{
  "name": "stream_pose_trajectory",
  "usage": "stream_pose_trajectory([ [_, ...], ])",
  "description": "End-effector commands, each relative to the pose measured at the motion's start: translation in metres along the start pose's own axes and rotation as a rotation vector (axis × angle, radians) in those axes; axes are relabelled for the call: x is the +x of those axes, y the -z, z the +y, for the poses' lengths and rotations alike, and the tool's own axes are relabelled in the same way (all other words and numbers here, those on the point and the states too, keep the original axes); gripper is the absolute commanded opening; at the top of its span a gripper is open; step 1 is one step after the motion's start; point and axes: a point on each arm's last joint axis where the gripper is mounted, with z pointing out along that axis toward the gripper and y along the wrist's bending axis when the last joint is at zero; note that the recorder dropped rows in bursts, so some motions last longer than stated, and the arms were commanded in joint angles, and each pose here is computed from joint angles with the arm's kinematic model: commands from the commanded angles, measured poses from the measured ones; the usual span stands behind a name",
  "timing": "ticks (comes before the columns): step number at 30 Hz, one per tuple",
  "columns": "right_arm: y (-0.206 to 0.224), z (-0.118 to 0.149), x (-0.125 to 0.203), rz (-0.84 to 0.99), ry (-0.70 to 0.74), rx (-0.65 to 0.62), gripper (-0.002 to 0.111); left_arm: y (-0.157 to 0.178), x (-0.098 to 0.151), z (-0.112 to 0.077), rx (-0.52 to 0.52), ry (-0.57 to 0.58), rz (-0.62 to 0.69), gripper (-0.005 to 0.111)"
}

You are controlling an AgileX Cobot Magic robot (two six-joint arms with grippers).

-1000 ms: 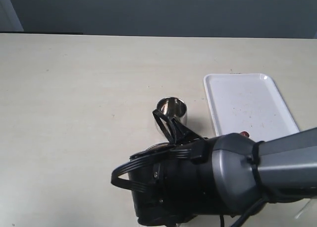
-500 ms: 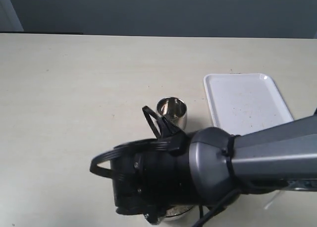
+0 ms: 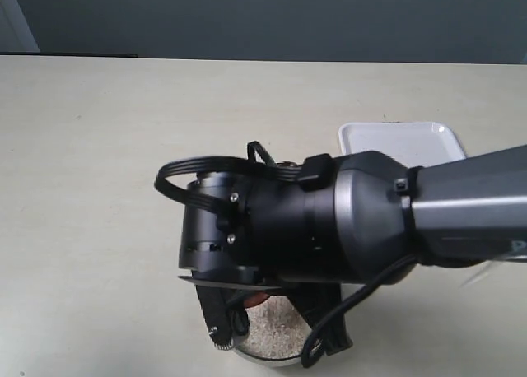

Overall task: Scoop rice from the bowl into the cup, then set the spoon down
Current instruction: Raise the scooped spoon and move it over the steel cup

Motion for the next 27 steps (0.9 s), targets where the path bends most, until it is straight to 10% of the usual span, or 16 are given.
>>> stream_pose_trajectory([
  [1,0.005,-0.008,0.012,-0.019,-0.036,-0.001,-0.001,0.001,-0.002,0.0,0.004,0.011,-0.014,0.0],
  [27,-0.041,-0.075,0.118,0.214,-0.238,0.092,-0.001,0.001,-0.001,0.0,0.004,0.01,-0.011,0.0],
])
